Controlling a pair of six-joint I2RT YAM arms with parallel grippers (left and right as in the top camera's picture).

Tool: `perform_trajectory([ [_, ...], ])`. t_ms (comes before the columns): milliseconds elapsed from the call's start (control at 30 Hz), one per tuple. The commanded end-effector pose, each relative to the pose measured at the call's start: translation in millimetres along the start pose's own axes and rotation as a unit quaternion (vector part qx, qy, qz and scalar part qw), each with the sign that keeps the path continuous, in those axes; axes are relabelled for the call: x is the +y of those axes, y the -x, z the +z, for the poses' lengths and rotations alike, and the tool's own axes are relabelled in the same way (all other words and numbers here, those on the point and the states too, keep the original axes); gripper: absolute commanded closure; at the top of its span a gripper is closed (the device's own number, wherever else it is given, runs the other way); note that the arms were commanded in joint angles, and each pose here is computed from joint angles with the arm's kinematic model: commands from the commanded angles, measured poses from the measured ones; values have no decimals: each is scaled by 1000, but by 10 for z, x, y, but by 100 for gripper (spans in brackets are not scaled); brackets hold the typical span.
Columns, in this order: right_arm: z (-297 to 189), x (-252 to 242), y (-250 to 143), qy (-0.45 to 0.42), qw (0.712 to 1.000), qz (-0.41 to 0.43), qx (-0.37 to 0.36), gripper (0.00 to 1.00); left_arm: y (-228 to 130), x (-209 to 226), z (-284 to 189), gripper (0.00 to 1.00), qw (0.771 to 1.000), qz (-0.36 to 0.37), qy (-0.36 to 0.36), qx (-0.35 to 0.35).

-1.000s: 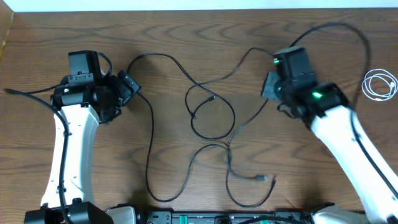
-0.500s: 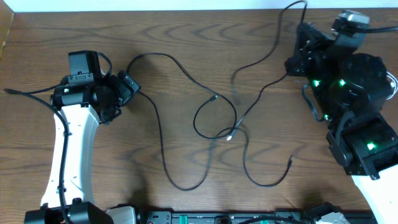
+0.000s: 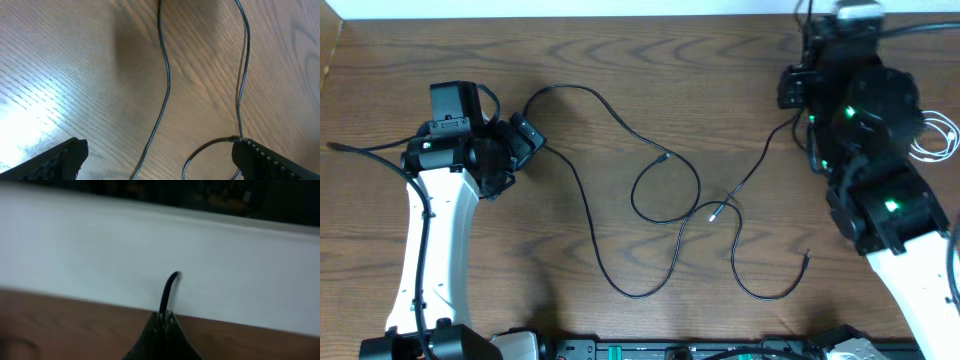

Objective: Untangle cables

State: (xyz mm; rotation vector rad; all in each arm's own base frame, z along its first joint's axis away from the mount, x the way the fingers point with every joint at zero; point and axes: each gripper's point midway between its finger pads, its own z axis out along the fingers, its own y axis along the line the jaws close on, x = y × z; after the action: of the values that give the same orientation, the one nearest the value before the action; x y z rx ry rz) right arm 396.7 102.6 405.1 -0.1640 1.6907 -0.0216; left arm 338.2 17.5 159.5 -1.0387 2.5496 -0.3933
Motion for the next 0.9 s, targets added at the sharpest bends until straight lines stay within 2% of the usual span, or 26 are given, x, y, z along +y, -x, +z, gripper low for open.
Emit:
perform_trajectory([
  [0, 152, 24, -180, -1, 987, -154, 32, 99, 11, 2, -2, 2, 1000, -4, 0, 1],
  [133, 344, 64, -463, 2, 976, -205, 73, 99, 11, 2, -2, 2, 1000, -4, 0, 1],
  [233, 469, -142, -504, -70, 975, -193, 82, 99, 11, 2, -2, 2, 1000, -4, 0, 1],
  [367, 442, -601, -163, -216, 966, -140, 27, 99, 11, 2, -2, 2, 1000, -4, 0, 1],
  [467, 301, -776, 193, -271, 957, -97, -40, 99, 11, 2, -2, 2, 1000, -4, 0, 1],
  [567, 232, -805, 311, -276, 955, -92, -60, 99, 11, 2, -2, 2, 1000, -4, 0, 1],
  [633, 245, -795, 241, -272, 957, -95, -45, 99, 11, 2, -2, 2, 1000, -4, 0, 1],
  [733, 336, -698, -30, -240, 967, -89, -1, 99, 11, 2, -2, 2, 1000, -4, 0, 1],
  [833, 437, -445, -414, -158, 980, -105, 65, 99, 11, 2, -2, 2, 1000, -4, 0, 1],
  [867, 451, -351, -547, -128, 982, -111, 88, 95, 11, 2, -2, 2, 1000, -4, 0, 1],
])
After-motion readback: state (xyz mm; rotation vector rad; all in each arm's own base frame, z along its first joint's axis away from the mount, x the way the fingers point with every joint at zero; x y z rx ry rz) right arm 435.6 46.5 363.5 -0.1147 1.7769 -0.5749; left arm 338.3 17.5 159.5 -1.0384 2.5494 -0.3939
